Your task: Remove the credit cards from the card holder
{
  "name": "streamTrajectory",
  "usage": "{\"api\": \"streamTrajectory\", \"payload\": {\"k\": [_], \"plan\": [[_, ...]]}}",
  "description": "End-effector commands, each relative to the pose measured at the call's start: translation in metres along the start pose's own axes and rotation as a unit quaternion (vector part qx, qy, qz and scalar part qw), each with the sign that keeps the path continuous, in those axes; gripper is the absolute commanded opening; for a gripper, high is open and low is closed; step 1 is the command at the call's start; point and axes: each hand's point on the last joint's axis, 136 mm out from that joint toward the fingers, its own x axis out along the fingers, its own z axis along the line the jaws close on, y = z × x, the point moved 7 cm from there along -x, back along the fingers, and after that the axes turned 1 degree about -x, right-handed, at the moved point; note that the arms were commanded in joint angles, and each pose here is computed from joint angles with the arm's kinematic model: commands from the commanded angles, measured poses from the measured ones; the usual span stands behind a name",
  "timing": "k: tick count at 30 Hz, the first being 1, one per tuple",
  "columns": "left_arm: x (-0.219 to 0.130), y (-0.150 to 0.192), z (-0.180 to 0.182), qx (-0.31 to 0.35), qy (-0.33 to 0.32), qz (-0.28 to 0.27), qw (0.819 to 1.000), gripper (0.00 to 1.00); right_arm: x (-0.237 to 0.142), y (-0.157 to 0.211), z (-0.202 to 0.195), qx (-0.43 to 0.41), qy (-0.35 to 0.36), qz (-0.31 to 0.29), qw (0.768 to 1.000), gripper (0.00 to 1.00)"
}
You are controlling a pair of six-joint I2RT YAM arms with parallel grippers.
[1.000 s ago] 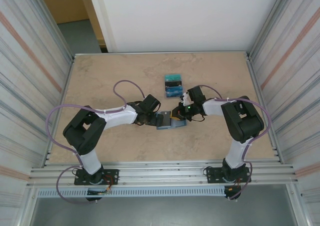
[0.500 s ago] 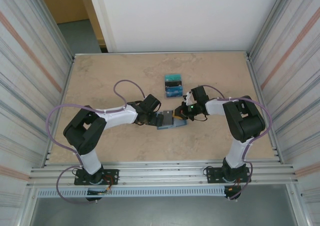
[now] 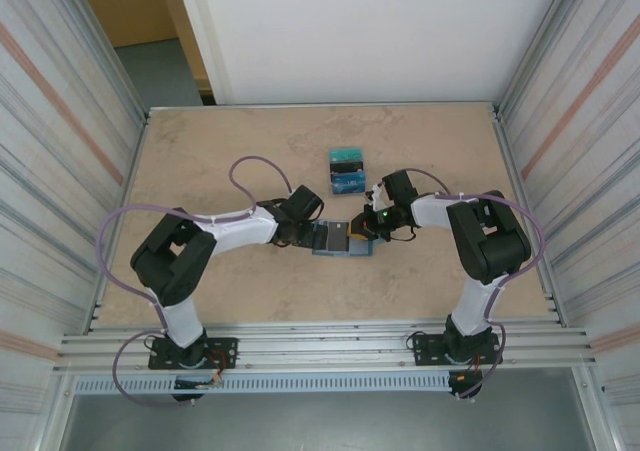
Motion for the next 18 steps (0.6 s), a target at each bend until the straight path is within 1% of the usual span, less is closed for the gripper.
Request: {"api": "streamTrajectory", "payload": {"k": [1, 11, 18], "plan": [[0.009, 0.007, 0.011, 0.017, -0.036, 0.023, 0.999, 0.99, -0.006, -0.002, -0.002, -0.002, 0.021, -0.004, 1.000, 0.00], [-0.016, -0.008, -0.001, 0.015, -0.002, -0.008, 1.000, 0.99, -0.004, -0.003, -0.002, -0.001, 0.020, -0.004, 1.000, 0.00], [-0.011, -0.016, -0.013, 0.026, 0.012, -0.010, 1.000, 0.99, -0.004, -0.004, -0.002, 0.001, 0.018, -0.005, 1.000, 0.00]]}}
